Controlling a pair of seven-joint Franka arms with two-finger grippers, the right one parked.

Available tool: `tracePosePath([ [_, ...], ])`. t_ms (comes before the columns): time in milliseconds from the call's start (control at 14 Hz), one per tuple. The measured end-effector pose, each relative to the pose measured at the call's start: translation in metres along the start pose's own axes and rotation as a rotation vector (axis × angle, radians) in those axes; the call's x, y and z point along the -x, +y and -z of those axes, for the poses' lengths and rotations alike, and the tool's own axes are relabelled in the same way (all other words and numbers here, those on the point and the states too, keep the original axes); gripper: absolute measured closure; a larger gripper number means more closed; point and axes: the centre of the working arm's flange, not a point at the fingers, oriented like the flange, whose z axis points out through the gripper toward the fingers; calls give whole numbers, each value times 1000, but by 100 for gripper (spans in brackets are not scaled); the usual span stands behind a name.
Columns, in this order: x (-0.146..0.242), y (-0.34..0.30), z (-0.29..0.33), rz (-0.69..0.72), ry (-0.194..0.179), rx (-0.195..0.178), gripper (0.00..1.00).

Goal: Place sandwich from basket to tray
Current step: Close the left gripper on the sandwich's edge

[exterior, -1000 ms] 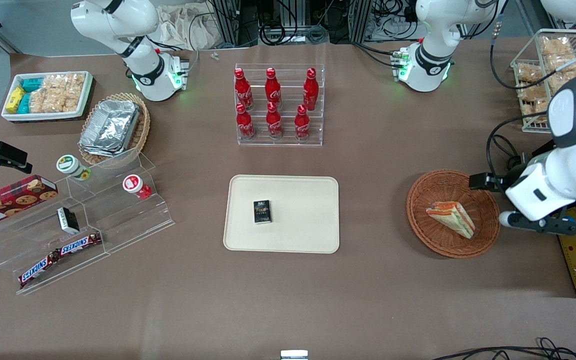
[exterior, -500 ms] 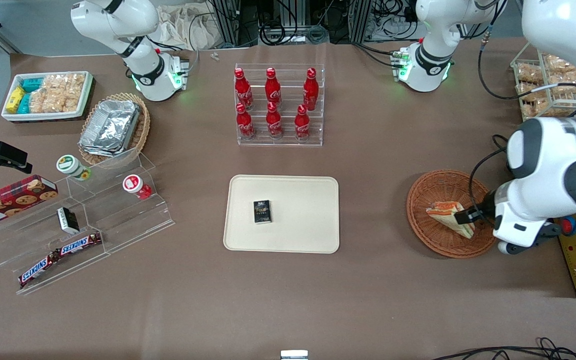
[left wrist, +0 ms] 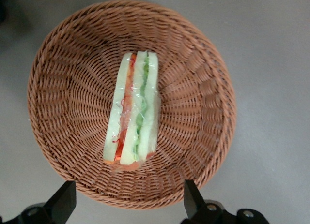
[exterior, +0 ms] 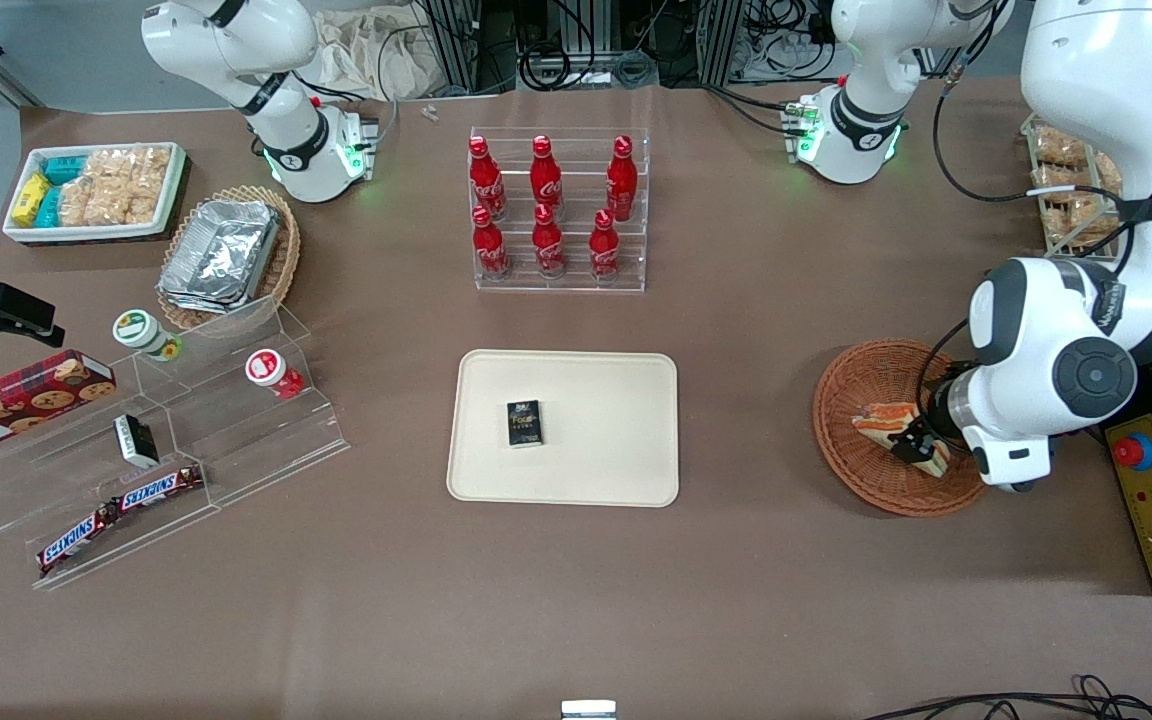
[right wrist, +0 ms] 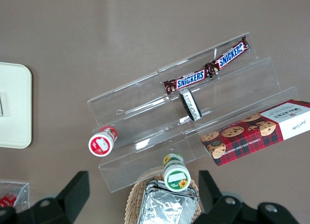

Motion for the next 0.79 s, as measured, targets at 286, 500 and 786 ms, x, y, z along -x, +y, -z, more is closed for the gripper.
tracePosePath([
  [286, -15, -15, -17, 65, -10, -33, 0],
  [500, -27, -24, -26, 108, -13, -38, 0],
  [786, -26, -16, -48, 192, -9, -27, 0],
])
